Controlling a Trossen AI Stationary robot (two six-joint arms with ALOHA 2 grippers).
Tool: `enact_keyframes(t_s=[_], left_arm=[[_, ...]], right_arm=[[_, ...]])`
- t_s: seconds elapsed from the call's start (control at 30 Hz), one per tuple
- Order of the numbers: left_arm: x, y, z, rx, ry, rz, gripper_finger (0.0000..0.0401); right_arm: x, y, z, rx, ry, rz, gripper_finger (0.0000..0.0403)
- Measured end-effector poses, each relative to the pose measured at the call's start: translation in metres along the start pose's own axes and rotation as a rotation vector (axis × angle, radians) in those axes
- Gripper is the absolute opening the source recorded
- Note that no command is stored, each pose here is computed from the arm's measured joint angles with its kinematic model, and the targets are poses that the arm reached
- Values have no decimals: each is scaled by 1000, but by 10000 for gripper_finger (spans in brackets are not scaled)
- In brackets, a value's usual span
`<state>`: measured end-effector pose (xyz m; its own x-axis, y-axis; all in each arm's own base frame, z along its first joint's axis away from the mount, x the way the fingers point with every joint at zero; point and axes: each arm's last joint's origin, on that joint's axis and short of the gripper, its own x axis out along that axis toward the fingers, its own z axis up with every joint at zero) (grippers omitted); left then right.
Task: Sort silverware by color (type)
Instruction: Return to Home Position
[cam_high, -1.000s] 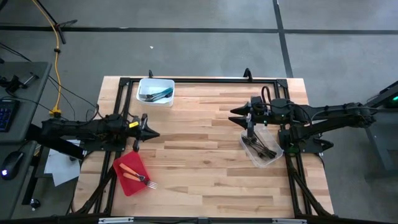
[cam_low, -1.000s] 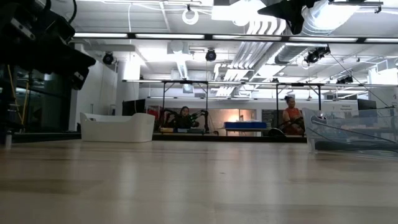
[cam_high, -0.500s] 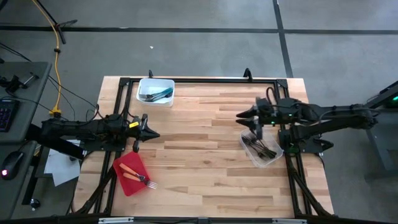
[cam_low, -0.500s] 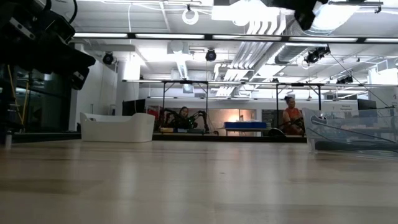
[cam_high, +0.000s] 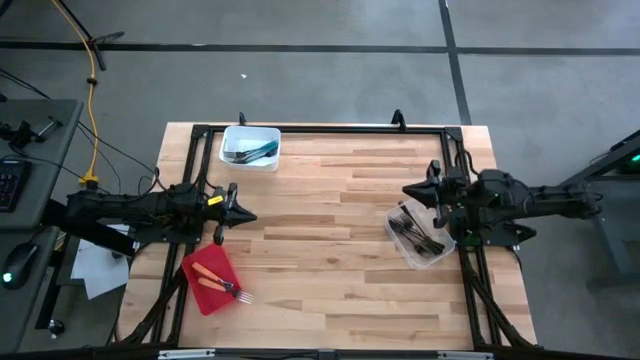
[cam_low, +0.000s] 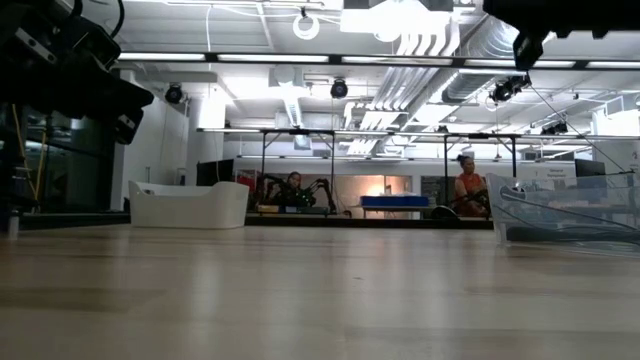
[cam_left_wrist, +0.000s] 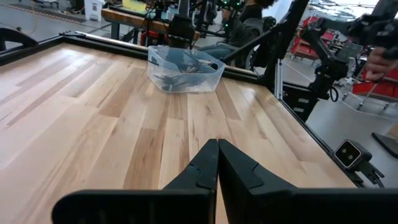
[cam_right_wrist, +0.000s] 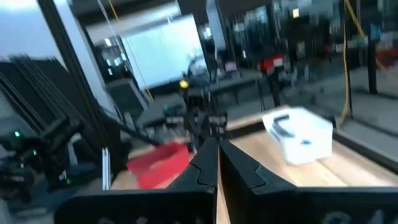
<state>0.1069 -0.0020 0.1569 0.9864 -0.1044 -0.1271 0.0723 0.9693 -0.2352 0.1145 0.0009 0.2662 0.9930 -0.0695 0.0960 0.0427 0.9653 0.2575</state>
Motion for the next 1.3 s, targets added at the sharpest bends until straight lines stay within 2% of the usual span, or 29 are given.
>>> enact_keyframes(t_s=[0.2, 0.43, 0.67, 0.83, 0.9, 1.3], left_arm=[[0, 0, 0, 0, 0, 0, 3], [0, 0, 0, 0, 0, 0, 3], [0, 0, 0, 0, 0, 1, 3], [0, 0, 0, 0, 0, 1, 3], [0, 0, 0, 0, 0, 1, 3], [0, 0, 0, 0, -1, 2, 3]], right_arm=[[-8, -12, -43, -15, -59, 9, 0], [-14, -20, -71, -45, -119, 27, 0], [-17, -22, -80, -151, -50, 11, 0], [-18, -28, -100, -127, 163, -41, 0], [-19, -28, -104, -118, 215, -20, 0], [-18, -28, -107, -115, 251, 1, 0]])
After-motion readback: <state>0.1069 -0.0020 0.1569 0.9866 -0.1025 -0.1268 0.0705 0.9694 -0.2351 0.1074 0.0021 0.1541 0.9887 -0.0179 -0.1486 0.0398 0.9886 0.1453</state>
